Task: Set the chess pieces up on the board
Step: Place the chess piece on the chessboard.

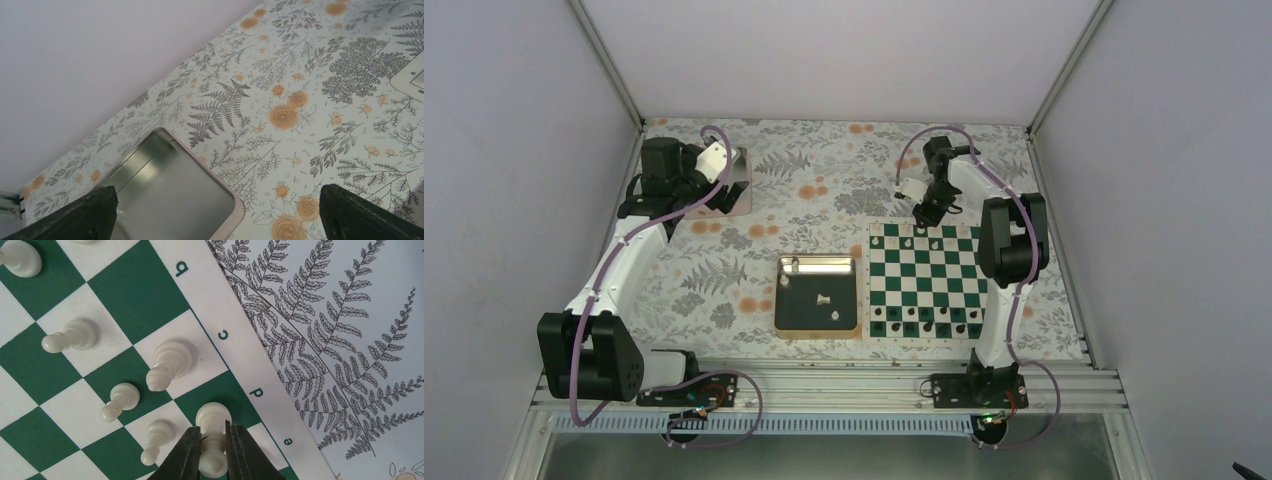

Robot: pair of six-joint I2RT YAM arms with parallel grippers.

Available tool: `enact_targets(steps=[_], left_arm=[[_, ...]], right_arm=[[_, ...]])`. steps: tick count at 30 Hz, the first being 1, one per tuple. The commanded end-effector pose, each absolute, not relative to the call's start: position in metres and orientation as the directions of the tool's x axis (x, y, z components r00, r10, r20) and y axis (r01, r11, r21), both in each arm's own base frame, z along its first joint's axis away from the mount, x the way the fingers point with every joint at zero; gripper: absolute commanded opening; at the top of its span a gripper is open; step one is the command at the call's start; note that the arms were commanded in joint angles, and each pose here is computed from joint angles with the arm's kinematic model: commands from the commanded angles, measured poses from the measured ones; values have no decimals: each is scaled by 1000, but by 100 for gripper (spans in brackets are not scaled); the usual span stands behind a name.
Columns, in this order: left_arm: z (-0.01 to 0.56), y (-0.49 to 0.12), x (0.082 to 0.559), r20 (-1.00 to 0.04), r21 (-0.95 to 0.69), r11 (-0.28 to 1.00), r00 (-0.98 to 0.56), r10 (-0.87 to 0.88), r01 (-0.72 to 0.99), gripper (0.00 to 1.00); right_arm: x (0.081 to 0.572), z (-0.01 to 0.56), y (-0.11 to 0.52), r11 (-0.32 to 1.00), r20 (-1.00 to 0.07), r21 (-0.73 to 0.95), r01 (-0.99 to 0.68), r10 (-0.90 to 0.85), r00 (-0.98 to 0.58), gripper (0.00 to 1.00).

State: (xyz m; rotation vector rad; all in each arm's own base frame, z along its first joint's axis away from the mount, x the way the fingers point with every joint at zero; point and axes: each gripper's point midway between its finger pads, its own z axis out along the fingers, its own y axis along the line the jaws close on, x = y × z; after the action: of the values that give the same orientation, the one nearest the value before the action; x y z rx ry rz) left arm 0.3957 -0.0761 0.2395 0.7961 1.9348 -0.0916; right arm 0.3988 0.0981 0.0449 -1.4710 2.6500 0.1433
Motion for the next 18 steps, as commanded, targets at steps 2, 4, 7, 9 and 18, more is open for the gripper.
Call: enact_targets(steps=[2,4,7,9,18], left_arm=[[245,-78,396,-831,280,769,-256,494,574,100],[245,-78,396,-831,280,769,-256,494,575,100],[246,-78,395,-831,282,769,-255,495,574,100],[245,-78,395,-831,281,769,-256,495,574,100],[246,-78,395,-831,281,770,-255,493,574,100]], right_arm=[[400,39,104,511,-149,37,-859,-847,-511,14],[399,38,104,512,-144,44,-858,-847,-512,16],[398,38,104,511,-141,47,-858,-847,-513,17],[397,38,104,512,-142,49,-858,-847,-513,17],[401,46,104,514,-154,26,-857,-845,-511,31]])
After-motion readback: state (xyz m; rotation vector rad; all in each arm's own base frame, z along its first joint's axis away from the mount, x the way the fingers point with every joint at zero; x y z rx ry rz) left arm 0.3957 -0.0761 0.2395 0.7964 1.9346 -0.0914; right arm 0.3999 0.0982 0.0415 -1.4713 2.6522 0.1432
